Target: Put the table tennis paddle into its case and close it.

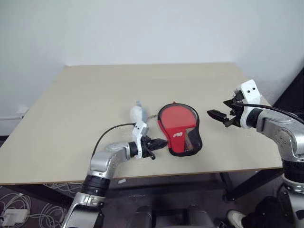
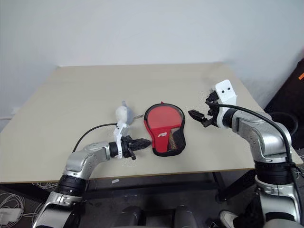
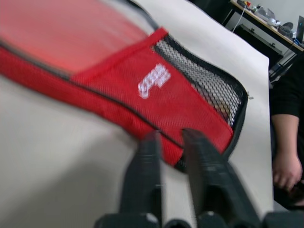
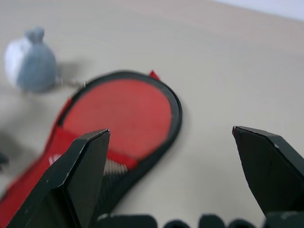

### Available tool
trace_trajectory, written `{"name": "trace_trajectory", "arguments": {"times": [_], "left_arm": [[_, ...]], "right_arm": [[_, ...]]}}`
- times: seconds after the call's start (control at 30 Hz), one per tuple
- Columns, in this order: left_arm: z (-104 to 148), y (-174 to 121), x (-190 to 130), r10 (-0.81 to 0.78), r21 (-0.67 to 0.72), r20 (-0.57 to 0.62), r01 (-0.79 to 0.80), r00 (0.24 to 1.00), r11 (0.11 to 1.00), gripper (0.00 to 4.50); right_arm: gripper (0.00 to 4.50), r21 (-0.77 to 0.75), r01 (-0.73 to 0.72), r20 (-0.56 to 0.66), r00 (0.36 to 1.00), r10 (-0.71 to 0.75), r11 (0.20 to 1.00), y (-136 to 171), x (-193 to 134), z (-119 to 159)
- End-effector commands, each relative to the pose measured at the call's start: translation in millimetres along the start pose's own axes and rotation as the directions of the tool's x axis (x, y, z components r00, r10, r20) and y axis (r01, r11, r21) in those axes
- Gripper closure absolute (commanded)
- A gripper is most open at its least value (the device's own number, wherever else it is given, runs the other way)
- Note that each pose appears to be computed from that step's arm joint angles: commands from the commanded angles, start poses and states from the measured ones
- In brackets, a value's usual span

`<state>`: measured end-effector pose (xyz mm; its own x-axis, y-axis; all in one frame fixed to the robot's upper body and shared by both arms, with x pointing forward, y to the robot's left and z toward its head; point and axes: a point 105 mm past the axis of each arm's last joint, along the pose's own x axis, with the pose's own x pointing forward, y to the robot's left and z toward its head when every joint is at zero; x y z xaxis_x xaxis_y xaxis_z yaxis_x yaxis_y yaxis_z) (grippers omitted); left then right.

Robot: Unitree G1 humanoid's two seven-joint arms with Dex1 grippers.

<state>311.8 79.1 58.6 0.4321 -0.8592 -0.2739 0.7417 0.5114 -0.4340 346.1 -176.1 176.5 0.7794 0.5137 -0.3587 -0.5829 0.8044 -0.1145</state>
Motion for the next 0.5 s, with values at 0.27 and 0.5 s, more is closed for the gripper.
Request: {"name": "trace_trajectory", "arguments": {"times": [0.27,0.5], "left_arm": [[-9.9,-21.7,-1.8,-0.082,-0.104,-0.037,0.077,0.996,0.992,0.15],[-21.0,-22.6,-0.5,-0.063,-0.259,-0.061,0.045,0.996,0.965,0.06]], "right_arm": [[0.00,-0.045,-0.043,0.048,0.998,0.045,0.998,7.7,5.2,13.9],[0.00,-0.019,-0.045,0.049,0.998,0.046,0.999,13.3,6.0,10.8]]}}
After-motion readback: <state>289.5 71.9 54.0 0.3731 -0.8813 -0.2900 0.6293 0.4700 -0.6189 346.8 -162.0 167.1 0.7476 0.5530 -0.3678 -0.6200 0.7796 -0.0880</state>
